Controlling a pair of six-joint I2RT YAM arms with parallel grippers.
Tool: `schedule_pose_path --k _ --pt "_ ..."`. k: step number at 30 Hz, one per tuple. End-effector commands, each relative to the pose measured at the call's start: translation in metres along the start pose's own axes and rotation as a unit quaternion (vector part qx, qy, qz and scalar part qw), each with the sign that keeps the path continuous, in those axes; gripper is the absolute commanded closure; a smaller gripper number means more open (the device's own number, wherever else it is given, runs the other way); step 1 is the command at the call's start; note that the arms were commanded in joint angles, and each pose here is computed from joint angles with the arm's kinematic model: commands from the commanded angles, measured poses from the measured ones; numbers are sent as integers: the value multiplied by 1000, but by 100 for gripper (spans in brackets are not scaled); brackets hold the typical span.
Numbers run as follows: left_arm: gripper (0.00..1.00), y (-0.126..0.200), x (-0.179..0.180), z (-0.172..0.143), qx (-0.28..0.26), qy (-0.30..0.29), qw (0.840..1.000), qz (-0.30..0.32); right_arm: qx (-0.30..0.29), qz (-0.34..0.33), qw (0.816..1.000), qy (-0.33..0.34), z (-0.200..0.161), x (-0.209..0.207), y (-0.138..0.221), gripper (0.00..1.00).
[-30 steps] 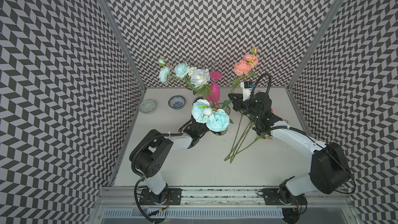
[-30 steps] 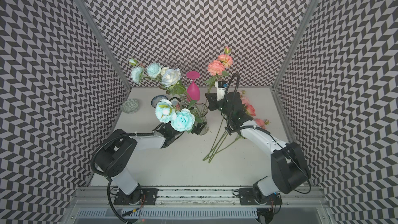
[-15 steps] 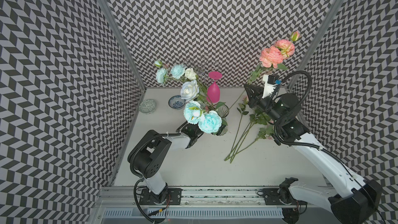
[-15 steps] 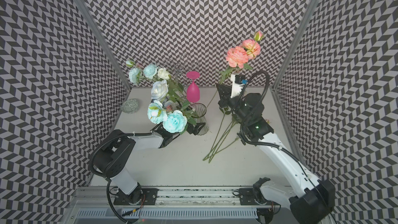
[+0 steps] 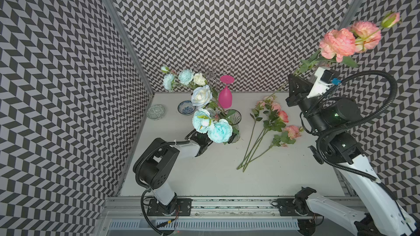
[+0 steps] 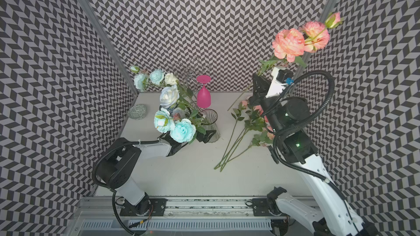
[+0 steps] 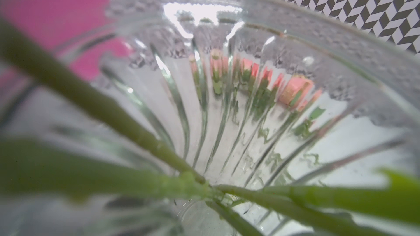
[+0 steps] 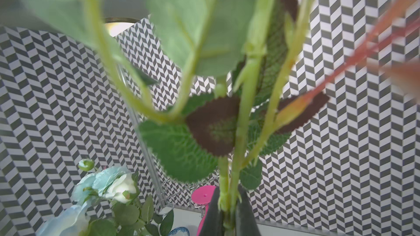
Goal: Pick out pink flowers from the vase
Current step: Place the flower at the center of the board.
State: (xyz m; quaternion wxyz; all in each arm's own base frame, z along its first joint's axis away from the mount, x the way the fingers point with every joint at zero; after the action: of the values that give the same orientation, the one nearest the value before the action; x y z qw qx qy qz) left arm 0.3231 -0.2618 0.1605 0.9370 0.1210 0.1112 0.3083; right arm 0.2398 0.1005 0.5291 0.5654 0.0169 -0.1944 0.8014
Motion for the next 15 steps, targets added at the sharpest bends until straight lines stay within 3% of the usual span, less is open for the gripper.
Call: schedule_pose_path --k 1,6,10,15 --pt "0 1 0 -26 58 24 998 2 3 -62 998 19 15 -11 3 100" --pt "0 0 1 -26 57 24 998 3 105 -121 987 -10 -26 -48 -16 100" --pt "0 1 1 -26 55 23 998 5 189 -90 969 -129 -78 -93 -20 100" --pt "0 -1 2 -23 54 22 998 8 278 -47 931 -232 -138 -108 -23 100"
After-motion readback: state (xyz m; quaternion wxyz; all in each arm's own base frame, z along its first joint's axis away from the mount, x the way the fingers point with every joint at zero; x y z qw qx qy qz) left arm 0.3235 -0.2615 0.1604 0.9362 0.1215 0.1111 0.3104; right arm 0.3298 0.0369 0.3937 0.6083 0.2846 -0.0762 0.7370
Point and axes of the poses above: each gripper's point midway between its finger pads, its own y axis back along the fingers, its own x axis along the line the jaws close on, z = x × y, the point moved 6 cm from there along y, back along the fingers, and after that the axes turned 3 degrees about -y, right-handed, at the moved point
